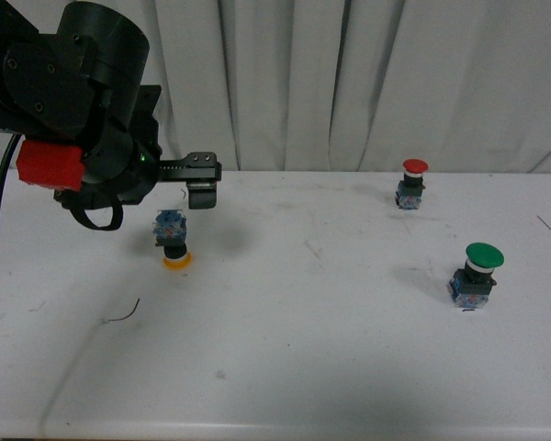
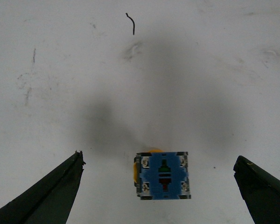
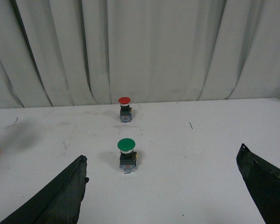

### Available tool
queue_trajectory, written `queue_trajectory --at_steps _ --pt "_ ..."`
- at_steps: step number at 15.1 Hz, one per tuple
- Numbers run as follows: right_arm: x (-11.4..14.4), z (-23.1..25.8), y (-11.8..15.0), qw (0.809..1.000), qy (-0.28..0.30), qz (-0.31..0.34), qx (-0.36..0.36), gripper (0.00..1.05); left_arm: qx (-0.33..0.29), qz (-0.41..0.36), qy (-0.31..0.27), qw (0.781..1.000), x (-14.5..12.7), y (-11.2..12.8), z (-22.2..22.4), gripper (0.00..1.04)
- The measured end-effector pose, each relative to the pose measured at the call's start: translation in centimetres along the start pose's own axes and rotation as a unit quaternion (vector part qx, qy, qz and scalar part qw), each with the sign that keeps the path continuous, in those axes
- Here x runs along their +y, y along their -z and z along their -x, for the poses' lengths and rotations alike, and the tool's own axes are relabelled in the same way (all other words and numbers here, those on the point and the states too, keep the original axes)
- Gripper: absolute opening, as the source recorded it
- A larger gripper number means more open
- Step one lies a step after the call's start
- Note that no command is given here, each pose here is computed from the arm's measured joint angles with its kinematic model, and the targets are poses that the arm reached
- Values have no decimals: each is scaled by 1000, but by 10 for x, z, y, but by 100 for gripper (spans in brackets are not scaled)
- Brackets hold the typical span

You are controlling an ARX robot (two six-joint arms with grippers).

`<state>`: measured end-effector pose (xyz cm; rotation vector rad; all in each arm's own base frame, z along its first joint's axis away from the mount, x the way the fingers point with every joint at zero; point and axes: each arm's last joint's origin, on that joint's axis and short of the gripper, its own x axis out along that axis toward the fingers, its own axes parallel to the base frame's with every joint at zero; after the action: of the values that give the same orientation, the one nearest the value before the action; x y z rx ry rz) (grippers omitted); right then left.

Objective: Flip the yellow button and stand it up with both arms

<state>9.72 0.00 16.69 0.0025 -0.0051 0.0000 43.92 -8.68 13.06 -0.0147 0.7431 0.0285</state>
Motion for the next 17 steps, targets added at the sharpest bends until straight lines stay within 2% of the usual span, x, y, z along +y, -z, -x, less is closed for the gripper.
queue_trajectory --at_steps 7,14,15,17 --pt "0 0 0 1000 0 0 0 98 42 -4 4 999 5 20 -21 98" --pt "0 0 0 1000 0 0 0 98 33 -3 9 999 2 14 -23 98" --pt "0 0 0 1000 0 0 0 98 35 -4 10 999 2 14 -23 96" --pt "0 0 0 1000 0 0 0 98 38 -3 10 999 1 15 -23 75"
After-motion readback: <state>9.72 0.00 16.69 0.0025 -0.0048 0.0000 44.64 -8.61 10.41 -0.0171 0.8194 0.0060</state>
